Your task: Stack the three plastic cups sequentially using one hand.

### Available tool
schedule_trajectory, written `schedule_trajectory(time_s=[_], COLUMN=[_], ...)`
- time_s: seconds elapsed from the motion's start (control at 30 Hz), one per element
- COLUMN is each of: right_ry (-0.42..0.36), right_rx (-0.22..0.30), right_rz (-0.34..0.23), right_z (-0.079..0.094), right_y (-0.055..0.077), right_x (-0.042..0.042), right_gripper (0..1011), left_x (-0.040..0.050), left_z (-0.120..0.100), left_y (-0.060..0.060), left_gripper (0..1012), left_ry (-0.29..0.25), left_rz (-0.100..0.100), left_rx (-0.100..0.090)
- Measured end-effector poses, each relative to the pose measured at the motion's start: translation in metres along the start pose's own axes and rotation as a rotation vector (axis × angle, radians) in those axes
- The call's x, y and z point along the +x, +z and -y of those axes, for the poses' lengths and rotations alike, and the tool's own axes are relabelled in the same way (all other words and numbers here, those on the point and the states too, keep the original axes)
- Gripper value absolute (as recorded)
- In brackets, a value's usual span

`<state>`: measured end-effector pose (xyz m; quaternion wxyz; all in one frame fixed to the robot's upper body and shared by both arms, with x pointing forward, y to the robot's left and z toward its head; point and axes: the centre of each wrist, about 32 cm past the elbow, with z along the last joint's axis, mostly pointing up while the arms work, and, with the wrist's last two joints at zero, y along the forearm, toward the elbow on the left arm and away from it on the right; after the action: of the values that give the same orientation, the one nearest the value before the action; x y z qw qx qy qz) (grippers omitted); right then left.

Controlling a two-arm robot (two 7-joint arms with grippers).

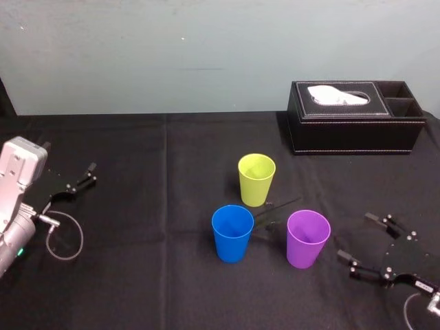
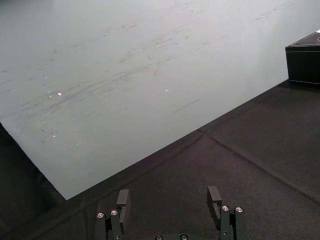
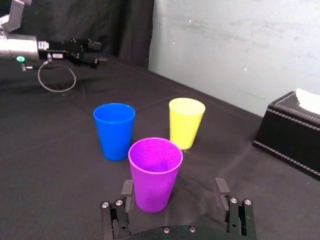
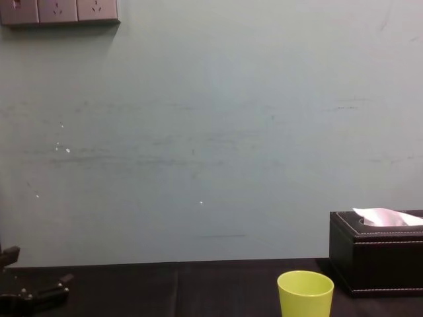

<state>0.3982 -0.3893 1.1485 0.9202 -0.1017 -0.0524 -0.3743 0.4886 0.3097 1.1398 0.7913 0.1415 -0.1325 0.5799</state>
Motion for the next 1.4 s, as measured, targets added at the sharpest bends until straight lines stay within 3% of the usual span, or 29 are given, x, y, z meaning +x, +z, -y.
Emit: schedule_trajectory(time_s=[0.7, 1.4], right_ry=[0.062, 0.1], right_rx=[-0.036, -0.015], right_rz=[-0.07, -0.137], right_z=[-0.022, -0.04], right_y=[-0.018, -0.018], right_x=[-0.0023, 0.0024], right_gripper=[1004, 1004], left_x=[0.0, 0.0], left_z=[0.0, 0.0], left_y=[0.0, 0.0], left_gripper=[1011, 1011], left_ry=[0.0, 0.0], left_rz=[0.0, 0.0], left_rx=[0.0, 0.0])
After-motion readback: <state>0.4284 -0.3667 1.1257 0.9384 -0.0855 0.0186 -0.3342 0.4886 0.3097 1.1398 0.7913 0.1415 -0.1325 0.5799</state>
